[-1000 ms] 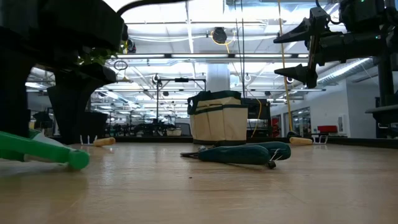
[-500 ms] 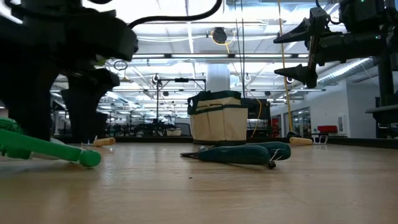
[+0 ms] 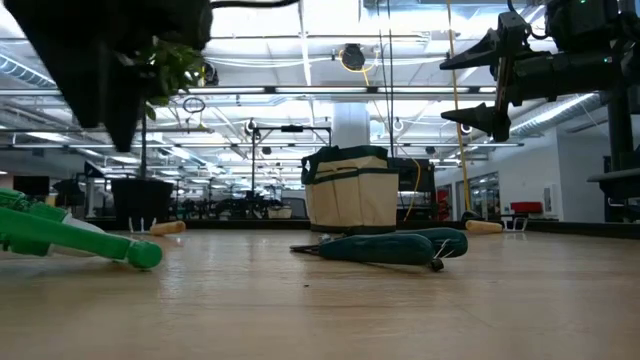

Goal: Pick & Place Garden tools in Gardening bag
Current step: Put the spray bottle into the gardening bag

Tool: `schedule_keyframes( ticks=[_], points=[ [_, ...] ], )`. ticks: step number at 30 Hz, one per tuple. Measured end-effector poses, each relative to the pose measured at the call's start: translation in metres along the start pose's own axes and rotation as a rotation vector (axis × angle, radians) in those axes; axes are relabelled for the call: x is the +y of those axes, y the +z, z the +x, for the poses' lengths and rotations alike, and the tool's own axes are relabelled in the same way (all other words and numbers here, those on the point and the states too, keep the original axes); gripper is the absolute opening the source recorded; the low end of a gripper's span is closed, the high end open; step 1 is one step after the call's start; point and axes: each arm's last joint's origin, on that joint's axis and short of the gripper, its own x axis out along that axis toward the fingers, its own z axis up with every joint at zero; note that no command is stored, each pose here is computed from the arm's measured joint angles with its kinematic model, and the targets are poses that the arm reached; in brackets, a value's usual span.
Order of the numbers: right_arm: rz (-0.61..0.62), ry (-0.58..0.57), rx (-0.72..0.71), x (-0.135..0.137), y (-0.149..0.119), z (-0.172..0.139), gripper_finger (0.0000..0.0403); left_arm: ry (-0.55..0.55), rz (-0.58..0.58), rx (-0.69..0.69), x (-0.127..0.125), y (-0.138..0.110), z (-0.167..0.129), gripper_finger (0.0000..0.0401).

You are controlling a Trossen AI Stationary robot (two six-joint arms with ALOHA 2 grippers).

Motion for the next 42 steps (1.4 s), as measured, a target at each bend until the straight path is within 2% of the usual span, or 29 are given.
schedule_keyframes(
  ticks=[5, 10, 19, 25, 42],
  points=[
    [0.0, 0.0, 0.0, 0.0, 0.0, 0.0, 0.0394, 0.003, -0.091, 0.108, 0.003, -0.006, 0.003, 0.0274],
    [0.0, 0.0, 0.0, 0.0, 0.0, 0.0, 0.0394, 0.011, -0.111, 0.126, 0.003, -0.005, 0.009, 0.028],
    [0.0, 0.0, 0.0, 0.0, 0.0, 0.0, 0.0394, 0.022, -0.17, 0.136, 0.003, -0.003, 0.014, 0.0346],
    [0.0, 0.0, 0.0, 0.0, 0.0, 0.0, 0.0394, 0.039, -0.196, 0.192, -0.001, -0.003, 0.031, 0.0372],
    [0.0, 0.0, 0.0, 0.0, 0.0, 0.0, 0.0394, 0.097, -0.184, 0.323, -0.009, -0.006, 0.074, 0.0363]
  ],
)
